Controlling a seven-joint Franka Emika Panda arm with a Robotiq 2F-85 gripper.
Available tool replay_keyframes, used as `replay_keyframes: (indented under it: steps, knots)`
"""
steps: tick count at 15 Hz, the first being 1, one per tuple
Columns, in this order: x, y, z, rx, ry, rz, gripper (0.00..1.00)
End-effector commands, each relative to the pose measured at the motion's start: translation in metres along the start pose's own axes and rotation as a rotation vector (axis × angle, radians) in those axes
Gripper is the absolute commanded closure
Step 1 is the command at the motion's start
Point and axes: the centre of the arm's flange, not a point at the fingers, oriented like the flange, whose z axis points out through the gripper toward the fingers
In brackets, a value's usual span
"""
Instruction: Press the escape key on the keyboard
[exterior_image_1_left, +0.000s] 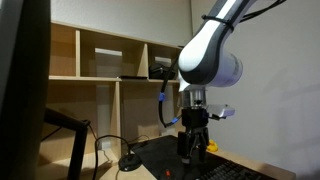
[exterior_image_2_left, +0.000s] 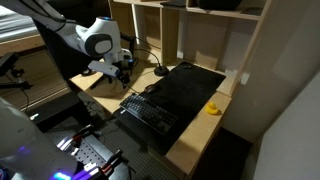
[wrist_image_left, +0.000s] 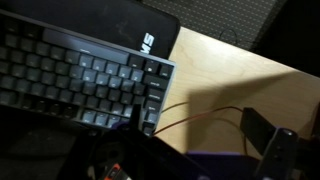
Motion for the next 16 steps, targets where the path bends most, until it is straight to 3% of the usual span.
replay_keyframes:
  steps: [1,2,3,8,14,16]
  knots:
    - [0.043,-0.014,0.035,0.085,-0.016,-0.030,0.00]
    - [0.047,-0.015,0.037,0.097,-0.020,-0.012,0.00]
    - [0.023,-0.019,0.026,0.067,-0.019,-0.012,0.00]
    - [0.046,-0.016,0.047,0.094,-0.030,0.013,0.00]
    - [0.070,0.000,0.079,0.052,0.111,0.104,0.00]
    - [0.059,-0.003,0.069,0.046,0.096,0.092,0.00]
